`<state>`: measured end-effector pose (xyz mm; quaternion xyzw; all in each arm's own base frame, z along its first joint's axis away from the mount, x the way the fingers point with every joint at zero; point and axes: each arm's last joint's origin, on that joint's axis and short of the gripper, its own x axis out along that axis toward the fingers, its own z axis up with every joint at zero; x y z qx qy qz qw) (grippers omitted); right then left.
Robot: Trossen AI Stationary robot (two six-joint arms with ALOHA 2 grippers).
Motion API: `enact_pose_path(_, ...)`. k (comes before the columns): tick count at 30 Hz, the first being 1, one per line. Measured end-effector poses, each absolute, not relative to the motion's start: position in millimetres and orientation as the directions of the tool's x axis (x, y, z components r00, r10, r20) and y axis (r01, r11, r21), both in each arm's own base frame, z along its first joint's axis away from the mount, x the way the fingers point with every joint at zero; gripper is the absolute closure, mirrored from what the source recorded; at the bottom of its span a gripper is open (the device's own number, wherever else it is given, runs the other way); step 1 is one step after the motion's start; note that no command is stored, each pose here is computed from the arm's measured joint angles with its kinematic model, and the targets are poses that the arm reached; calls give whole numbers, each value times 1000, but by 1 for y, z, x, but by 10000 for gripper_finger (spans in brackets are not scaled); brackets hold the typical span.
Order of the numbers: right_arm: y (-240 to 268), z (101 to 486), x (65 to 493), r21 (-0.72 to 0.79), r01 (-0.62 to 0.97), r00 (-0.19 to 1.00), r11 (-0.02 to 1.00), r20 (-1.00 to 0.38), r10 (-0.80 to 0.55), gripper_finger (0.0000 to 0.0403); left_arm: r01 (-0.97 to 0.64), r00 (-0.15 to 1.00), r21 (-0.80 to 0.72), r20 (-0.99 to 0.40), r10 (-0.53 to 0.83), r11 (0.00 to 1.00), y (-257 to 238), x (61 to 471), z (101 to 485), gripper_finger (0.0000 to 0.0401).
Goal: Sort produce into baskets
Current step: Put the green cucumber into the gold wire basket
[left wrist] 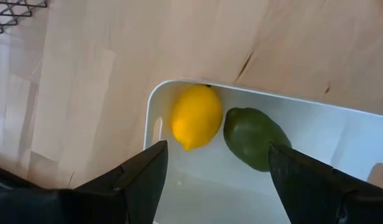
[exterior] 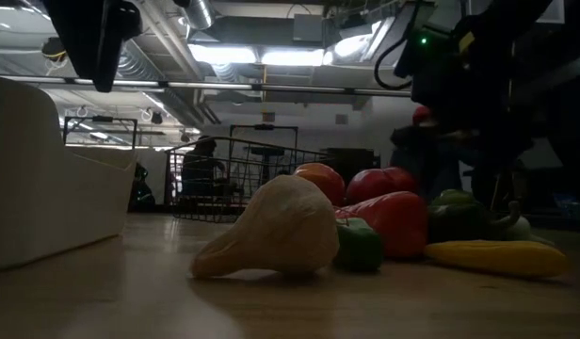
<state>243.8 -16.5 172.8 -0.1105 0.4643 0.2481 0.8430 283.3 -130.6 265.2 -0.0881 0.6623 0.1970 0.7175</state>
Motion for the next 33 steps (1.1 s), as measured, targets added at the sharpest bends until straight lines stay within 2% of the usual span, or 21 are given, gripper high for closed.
enact_pose_path(5, -17, 166, 245, 57, -528, 421, 848, -849, 319, 100, -400, 56, 129, -985, 165, 907, -131, 284, 265, 132)
enact_pose_path(13, 1, 149, 251, 74, -613, 341, 787, -873, 348, 100, -400, 60, 132, -984, 169, 907, -131, 284, 265, 132)
enact_pose_path(20, 13, 137, 255, 25, -630, 307, 776, -910, 279, 101, -402, 63, 133, -983, 173, 906, -131, 285, 265, 132)
enact_pose_path(24, 15, 137, 255, 13, -634, 308, 773, -913, 268, 123, -402, 65, 134, -983, 174, 906, -131, 285, 265, 132)
enact_pose_path(33, 14, 137, 255, 15, -619, 307, 785, -916, 260, 203, -406, 71, 130, -982, 172, 905, -131, 285, 265, 132)
